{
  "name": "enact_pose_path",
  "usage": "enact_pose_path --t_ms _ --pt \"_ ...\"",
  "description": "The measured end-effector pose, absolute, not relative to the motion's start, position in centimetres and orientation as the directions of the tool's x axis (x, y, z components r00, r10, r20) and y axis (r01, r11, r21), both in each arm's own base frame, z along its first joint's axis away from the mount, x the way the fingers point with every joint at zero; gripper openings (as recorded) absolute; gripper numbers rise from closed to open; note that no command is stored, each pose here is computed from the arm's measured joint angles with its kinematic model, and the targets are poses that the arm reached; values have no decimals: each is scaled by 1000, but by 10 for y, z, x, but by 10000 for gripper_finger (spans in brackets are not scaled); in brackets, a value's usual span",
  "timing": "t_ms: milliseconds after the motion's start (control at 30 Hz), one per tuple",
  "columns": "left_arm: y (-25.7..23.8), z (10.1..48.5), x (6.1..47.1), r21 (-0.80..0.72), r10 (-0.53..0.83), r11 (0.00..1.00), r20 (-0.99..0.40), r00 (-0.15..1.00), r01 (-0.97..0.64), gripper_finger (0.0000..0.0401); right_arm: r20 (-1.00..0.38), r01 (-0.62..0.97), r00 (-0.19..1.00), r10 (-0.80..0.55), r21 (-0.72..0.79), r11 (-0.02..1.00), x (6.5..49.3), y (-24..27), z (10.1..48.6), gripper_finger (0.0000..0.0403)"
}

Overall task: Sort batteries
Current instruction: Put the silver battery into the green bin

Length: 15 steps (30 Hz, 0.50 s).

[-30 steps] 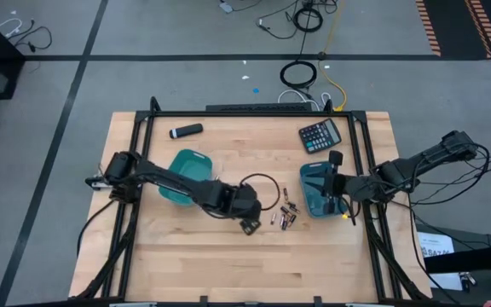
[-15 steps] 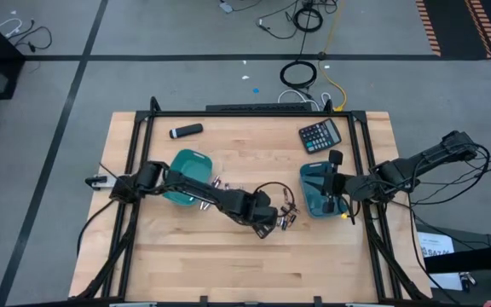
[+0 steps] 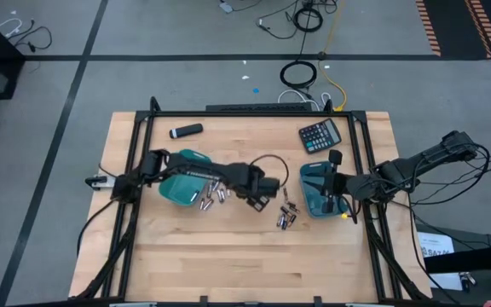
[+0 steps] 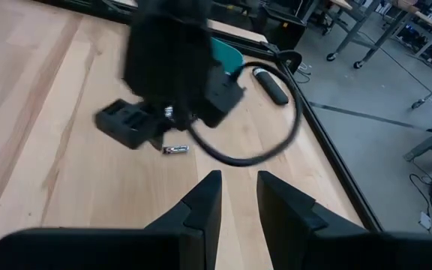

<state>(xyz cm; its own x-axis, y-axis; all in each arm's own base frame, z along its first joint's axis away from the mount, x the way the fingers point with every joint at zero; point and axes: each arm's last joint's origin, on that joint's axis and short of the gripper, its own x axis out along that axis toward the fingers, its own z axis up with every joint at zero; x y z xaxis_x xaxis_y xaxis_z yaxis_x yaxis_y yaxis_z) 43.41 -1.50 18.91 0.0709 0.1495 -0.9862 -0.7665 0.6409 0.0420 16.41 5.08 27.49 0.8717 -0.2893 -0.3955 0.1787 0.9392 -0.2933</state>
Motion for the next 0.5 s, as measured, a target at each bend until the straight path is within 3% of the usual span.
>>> enact_pose_path --t_ms 300,500 --pt "3 190 444 -96 57 609 -985 163 -788 246 -400 168 873 -278 -287 943 164 51 275 77" --pt "13 189 438 -40 71 592 -992 101 -805 246 -416 110 883 -219 -269 957 163 55 274 77"
